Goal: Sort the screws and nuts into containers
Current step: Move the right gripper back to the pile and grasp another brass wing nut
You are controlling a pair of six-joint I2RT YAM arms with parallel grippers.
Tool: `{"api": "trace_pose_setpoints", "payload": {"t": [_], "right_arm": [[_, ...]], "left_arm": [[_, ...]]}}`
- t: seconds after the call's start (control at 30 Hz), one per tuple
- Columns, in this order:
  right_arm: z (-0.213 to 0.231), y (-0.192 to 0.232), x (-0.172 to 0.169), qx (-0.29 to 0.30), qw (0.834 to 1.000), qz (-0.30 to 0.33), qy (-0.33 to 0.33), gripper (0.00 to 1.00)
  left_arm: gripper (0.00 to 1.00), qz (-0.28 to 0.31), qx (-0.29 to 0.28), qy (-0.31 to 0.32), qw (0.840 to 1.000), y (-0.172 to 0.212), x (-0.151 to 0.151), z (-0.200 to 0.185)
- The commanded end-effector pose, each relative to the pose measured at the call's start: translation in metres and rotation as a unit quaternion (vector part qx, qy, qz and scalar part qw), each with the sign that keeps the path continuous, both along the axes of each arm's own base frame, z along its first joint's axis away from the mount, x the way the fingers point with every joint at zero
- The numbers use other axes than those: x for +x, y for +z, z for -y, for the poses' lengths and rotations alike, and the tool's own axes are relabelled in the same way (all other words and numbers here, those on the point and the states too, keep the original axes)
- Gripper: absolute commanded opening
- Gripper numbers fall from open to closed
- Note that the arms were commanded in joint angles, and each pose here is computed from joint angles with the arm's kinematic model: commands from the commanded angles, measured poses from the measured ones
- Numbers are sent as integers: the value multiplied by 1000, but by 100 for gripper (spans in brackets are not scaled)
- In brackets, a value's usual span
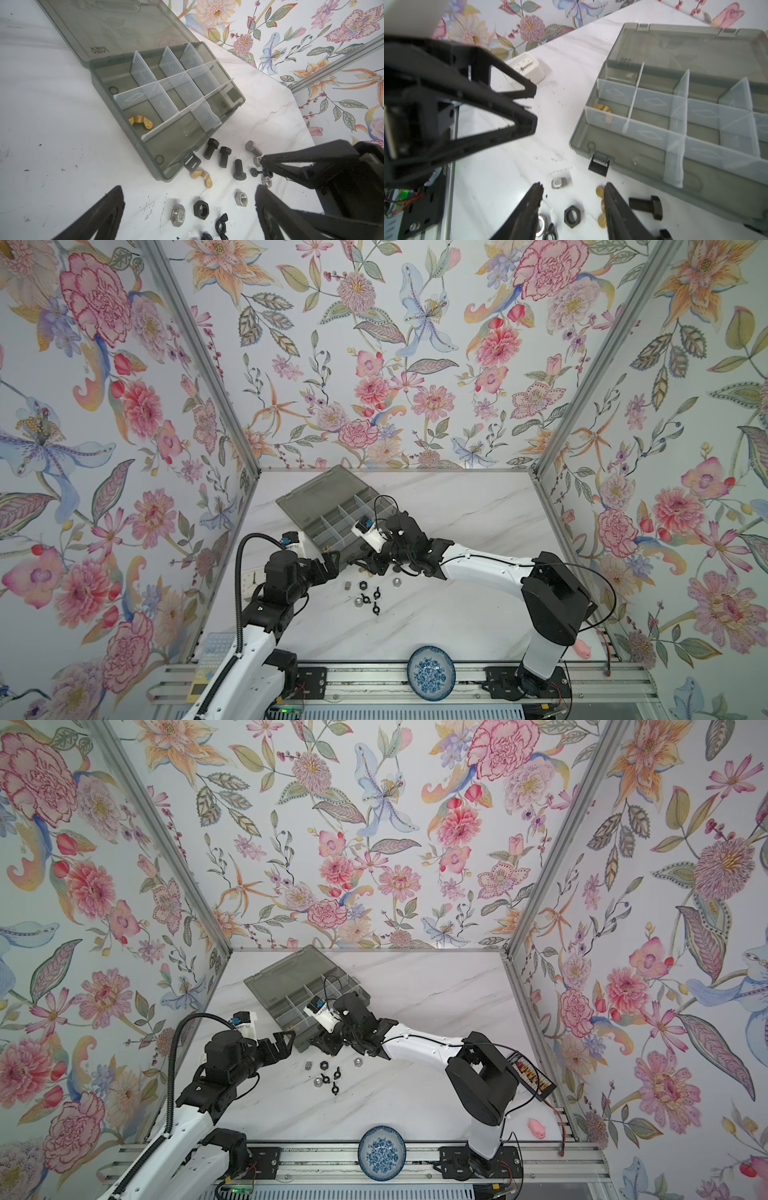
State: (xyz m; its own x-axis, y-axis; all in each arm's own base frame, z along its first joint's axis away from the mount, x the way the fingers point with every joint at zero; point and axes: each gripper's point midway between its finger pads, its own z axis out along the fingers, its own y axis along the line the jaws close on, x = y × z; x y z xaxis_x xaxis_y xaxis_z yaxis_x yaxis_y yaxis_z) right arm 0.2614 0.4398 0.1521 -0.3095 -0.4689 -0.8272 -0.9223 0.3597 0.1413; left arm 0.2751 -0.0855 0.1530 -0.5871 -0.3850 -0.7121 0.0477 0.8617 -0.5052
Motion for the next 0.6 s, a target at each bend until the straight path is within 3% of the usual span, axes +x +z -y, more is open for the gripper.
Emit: {"api": "trace_pose_setpoints", "payload": {"t": [0.0,0.33,0.57], "right_arm": [[23,-30,-11,-73,997,11,4,52],[29,-68,-4,-128,991,43,14,51],[24,-84,8,-132,989,70,7,45]], "left_arm": [[99,-4,-6,5,1000,-7,-3,-3],[100,-4,-29,10,1000,-10,-8,-2],[99,-8,-26,7,1000,-11,-6,-1]]}}
